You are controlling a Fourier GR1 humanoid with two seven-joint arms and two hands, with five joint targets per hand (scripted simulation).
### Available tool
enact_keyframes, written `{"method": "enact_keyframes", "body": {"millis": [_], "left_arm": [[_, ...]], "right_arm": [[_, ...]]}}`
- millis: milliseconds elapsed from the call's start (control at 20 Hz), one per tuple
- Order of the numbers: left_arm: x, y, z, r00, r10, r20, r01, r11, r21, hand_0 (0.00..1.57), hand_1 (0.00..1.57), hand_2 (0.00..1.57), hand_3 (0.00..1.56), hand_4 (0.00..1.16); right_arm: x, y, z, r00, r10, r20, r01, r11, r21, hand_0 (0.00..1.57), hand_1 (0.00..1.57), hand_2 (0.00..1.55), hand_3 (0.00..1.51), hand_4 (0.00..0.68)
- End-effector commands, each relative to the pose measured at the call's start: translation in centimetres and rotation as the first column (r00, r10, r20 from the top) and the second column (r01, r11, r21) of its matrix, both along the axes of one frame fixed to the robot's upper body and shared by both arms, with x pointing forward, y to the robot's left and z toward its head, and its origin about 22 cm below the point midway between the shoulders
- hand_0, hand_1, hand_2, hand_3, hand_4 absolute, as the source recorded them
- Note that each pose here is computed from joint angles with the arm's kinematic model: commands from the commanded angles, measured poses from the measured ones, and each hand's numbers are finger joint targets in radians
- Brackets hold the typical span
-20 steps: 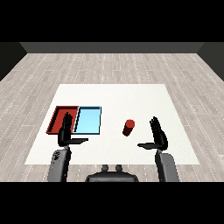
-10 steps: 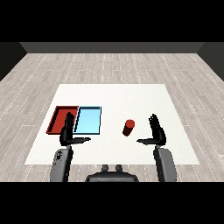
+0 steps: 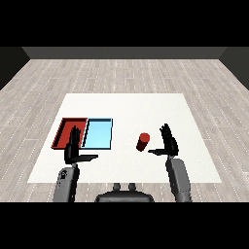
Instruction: Pick the red can and put it in the red box
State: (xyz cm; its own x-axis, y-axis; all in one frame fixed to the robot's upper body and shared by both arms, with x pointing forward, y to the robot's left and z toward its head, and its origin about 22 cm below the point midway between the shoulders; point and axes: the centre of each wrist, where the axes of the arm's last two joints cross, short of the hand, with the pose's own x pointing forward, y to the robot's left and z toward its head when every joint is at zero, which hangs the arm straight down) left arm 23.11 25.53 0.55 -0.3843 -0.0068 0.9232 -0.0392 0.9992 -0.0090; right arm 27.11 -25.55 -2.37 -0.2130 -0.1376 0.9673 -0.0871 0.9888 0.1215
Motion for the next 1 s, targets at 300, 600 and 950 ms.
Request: {"method": "enact_keyframes", "body": {"millis": [300, 600, 950], "left_arm": [[0.40, 0.1, 1.9, 1.000, -0.020, 0.003, 0.020, 1.000, -0.023, 0.00, 0.00, 0.00, 0.00, 0.00], [-0.64, 0.3, -0.2, 1.000, -0.006, -0.009, 0.006, 1.000, -0.030, 0.00, 0.00, 0.00, 0.00, 0.00], [0.57, 2.9, 0.9, 1.000, -0.008, 0.020, 0.009, 1.000, -0.006, 0.00, 0.00, 0.00, 0.00, 0.00]], "right_arm": [[1.5, 3.6, -2.5, 0.9993, 0.011, -0.036, -0.009, 0.9991, 0.041, 0.00, 0.00, 0.00, 0.00, 0.000], [1.3, 4.3, -5.2, 0.9986, 0.025, -0.047, -0.021, 0.9973, 0.070, 0.00, 0.00, 0.00, 0.00, 0.000], [2.4, 4.1, -3.0, 0.9982, 0.027, -0.053, -0.022, 0.9954, 0.094, 0.00, 0.00, 0.00, 0.00, 0.000]]}}
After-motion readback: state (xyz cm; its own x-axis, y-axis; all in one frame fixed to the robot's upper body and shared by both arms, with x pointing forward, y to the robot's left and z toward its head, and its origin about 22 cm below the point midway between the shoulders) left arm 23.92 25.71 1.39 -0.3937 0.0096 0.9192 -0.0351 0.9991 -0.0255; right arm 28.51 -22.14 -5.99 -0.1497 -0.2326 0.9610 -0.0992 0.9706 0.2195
